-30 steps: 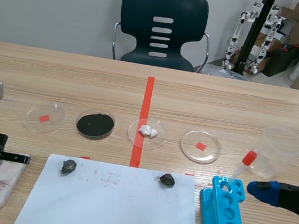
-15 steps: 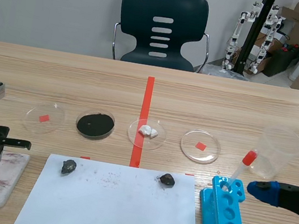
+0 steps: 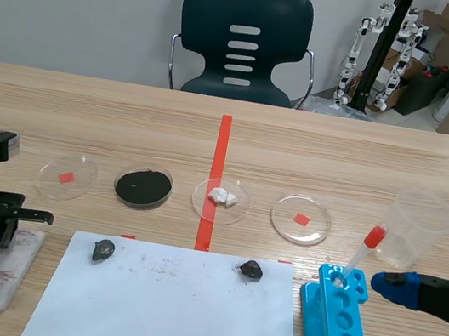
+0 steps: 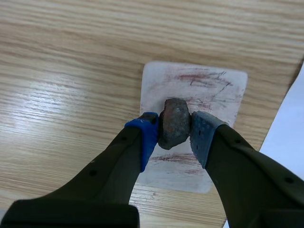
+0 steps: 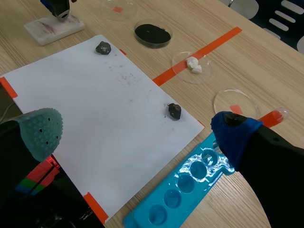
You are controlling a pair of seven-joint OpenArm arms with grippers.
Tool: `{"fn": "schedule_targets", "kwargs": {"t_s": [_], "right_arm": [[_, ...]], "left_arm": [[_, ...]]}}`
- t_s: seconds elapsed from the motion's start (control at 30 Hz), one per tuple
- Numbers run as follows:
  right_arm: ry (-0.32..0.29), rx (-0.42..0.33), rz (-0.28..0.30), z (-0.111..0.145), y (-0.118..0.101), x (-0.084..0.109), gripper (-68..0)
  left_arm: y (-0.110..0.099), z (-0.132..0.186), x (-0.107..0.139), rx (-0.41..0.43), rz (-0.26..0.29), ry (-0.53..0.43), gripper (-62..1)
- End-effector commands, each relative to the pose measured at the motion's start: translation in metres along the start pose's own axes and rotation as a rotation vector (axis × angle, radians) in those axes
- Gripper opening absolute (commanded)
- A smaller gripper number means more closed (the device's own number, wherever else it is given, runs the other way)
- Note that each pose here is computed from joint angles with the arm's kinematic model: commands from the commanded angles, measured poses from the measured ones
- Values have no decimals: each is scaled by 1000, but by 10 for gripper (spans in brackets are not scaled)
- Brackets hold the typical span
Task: Rub the mineral on the streak plate
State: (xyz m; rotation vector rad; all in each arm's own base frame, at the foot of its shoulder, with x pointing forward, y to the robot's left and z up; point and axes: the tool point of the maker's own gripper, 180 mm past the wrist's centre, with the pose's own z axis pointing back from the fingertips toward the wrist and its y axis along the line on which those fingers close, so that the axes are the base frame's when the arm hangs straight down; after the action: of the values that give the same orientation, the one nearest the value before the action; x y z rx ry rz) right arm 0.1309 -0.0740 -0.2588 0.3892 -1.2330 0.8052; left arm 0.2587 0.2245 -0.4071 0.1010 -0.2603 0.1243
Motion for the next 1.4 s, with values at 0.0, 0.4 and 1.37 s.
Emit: {"fn": "schedule_targets", "kwargs": {"t_s": [0.0,0.4,1.37], "right_arm": [[-28,-5,5,0,-3,7,4],[-28,-5,5,0,-3,7,4],[-28,-5,5,0,-3,7,4]], "left_arm": [[-5,6,11,-6,-17,-38,-479],[-10,2,15,3,-57,-69,-479],[-36,-8,13,-176,-47,-42,-479]]}}
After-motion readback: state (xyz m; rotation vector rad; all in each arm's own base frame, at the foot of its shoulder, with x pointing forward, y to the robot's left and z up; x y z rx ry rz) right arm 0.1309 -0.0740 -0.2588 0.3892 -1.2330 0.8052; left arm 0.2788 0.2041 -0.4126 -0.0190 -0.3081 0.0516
